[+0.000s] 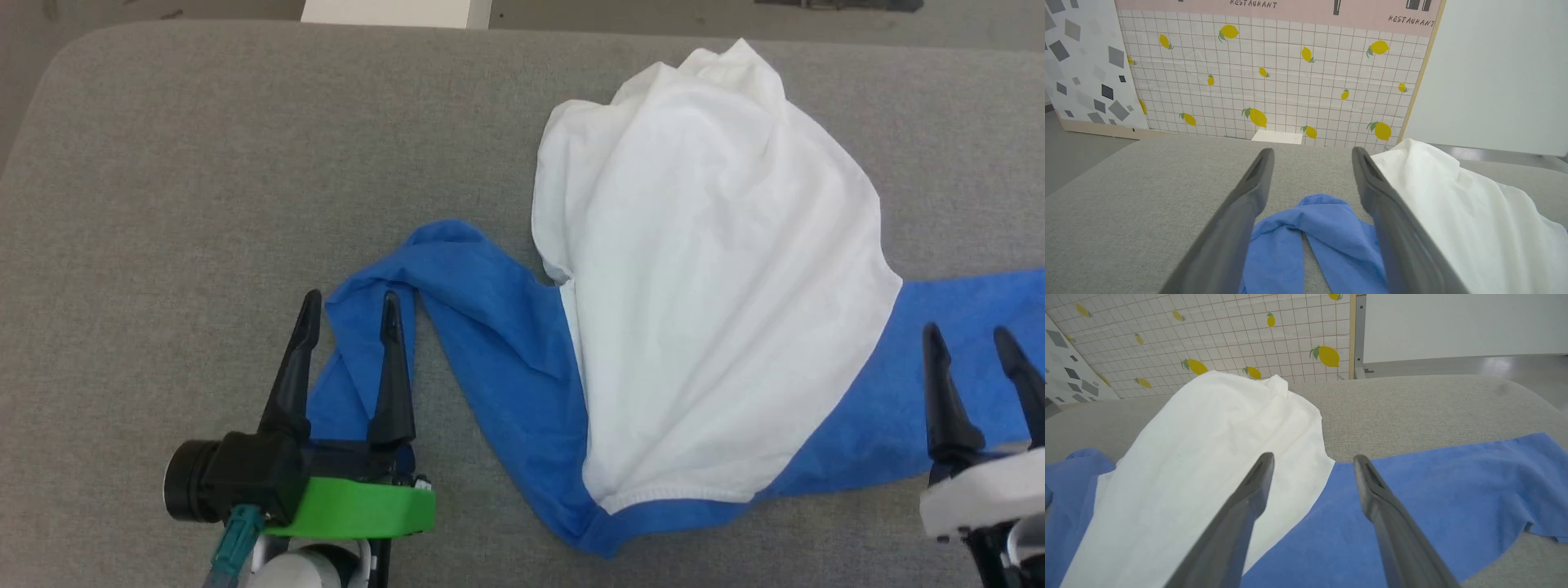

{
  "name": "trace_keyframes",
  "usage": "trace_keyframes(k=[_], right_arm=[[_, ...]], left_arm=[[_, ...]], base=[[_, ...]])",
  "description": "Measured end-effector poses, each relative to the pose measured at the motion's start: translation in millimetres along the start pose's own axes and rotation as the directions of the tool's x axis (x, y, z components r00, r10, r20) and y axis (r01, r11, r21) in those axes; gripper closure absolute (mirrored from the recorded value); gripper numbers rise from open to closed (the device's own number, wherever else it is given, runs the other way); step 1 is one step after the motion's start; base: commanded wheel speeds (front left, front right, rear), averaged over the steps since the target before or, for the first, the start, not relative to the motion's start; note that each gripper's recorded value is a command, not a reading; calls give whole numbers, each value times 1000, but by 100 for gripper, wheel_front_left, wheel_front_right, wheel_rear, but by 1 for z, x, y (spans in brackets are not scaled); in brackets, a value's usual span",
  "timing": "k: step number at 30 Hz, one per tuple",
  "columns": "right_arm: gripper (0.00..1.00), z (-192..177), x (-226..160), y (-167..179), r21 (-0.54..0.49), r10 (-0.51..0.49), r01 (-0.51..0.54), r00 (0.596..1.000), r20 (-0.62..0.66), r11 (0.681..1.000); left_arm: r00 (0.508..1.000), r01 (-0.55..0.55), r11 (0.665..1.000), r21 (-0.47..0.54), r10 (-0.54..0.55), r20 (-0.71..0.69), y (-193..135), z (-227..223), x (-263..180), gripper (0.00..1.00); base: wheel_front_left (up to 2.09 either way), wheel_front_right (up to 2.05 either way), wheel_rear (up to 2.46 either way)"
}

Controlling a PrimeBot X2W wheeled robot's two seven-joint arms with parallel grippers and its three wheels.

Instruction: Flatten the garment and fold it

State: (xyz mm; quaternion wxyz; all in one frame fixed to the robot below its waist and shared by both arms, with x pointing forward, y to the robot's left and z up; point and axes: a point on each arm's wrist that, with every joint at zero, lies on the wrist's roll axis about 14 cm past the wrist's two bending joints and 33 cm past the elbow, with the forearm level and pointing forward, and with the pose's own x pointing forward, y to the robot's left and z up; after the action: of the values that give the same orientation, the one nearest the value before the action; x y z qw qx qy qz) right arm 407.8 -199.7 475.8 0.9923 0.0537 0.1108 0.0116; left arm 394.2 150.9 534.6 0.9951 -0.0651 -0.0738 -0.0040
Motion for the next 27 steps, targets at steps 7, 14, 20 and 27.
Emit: trace_keyframes(k=[7, 14, 20, 27], right_arm=[[0, 33, 48, 0, -98, 55, -56, 998, -6, 994], [0, -9, 106, -11, -134, 60, -111, 938, -341, 985], [0, -64, 123, 1, -71, 93, -159, 824, -559, 985], [100, -79, 143, 9, -66, 104, -178, 795, -598, 982]], left_arm=[[999, 16, 999, -29, -17, -34, -5, -18, 8, 0], [994, 42, 997, -60, -48, -99, -14, -49, 17, 0], [990, 33, 998, -49, -40, -132, -9, -62, 18, 0], [987, -11, 999, -37, 5, -160, 3, -69, 13, 0]], base=[[0, 0, 0], [0, 0, 0], [0, 0, 0], [0, 0, 0]])
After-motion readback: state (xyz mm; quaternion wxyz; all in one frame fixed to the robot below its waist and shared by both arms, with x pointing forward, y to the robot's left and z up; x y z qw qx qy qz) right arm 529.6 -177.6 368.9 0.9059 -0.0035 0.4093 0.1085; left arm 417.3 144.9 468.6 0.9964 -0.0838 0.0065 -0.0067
